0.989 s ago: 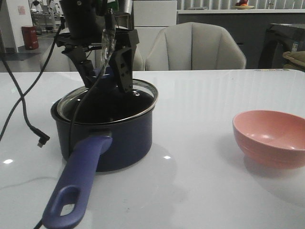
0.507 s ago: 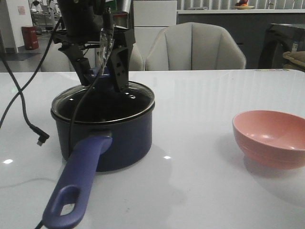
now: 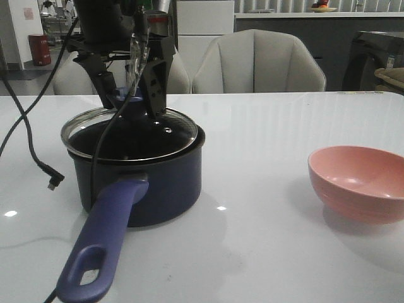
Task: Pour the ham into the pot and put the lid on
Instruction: 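Lower the glass lid onto the saucepan rim over the orange slices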
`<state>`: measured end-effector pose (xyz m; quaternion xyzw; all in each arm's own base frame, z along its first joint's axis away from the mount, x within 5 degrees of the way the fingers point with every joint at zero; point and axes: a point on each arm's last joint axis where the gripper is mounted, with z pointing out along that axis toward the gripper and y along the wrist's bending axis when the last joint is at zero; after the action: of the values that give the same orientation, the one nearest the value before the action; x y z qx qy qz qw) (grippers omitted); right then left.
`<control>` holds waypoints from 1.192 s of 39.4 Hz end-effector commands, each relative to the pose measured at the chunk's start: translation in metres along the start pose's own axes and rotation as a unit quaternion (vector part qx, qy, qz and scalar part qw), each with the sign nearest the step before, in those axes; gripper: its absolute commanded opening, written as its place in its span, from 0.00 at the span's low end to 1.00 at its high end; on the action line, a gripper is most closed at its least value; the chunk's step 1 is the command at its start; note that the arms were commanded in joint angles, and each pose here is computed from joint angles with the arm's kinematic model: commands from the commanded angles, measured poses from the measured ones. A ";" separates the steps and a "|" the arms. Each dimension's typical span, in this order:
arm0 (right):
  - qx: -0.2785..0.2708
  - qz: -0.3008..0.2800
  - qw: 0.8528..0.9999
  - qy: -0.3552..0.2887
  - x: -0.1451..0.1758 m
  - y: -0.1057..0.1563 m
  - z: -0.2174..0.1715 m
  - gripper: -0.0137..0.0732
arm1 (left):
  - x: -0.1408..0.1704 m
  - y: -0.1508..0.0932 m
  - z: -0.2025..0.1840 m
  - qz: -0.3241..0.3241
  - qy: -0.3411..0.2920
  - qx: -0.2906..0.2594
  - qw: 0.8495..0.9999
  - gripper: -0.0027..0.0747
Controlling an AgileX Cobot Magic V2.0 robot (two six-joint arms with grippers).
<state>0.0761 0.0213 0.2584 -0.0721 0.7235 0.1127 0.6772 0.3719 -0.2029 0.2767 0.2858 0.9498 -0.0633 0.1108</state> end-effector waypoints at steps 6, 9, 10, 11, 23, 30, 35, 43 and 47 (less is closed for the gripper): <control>0.014 0.000 0.999 -0.038 -0.014 -0.002 -0.001 0.33 | 0.004 -0.010 -0.034 -0.008 -0.022 0.033 0.999 0.74; 0.014 0.000 0.999 -0.038 -0.014 -0.002 -0.001 0.33 | 0.004 -0.010 -0.032 -0.008 -0.020 0.034 0.999 0.74; 0.014 0.000 0.999 -0.038 -0.014 -0.002 -0.001 0.33 | 0.004 -0.010 -0.031 -0.008 -0.020 0.034 0.999 0.74; 0.014 0.000 0.999 -0.038 -0.014 -0.002 -0.001 0.33 | 0.004 -0.010 -0.030 -0.008 -0.018 0.034 0.999 0.74; 0.014 0.000 0.999 -0.038 -0.014 -0.002 -0.001 0.33 | 0.008 -0.011 -0.021 -0.013 -0.002 0.044 0.999 0.74; 0.014 0.000 0.999 -0.038 -0.014 -0.002 -0.001 0.33 | 0.009 -0.011 -0.019 -0.014 0.003 0.046 0.999 0.74; 0.014 0.000 0.999 -0.038 -0.014 -0.002 -0.001 0.33 | 0.009 -0.011 -0.019 -0.014 0.003 0.045 0.999 0.74; 0.014 0.000 0.999 -0.038 -0.014 -0.002 -0.001 0.33 | 0.008 -0.012 -0.024 -0.013 -0.006 0.044 0.999 0.81; 0.014 0.000 0.999 -0.038 -0.014 -0.002 -0.001 0.33 | 0.008 -0.012 -0.026 -0.012 -0.008 0.044 0.999 0.89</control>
<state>0.0761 0.0213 0.2584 -0.0721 0.7235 0.1127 0.6772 0.3672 -0.2069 0.2680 0.2774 0.9518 -0.0926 0.0925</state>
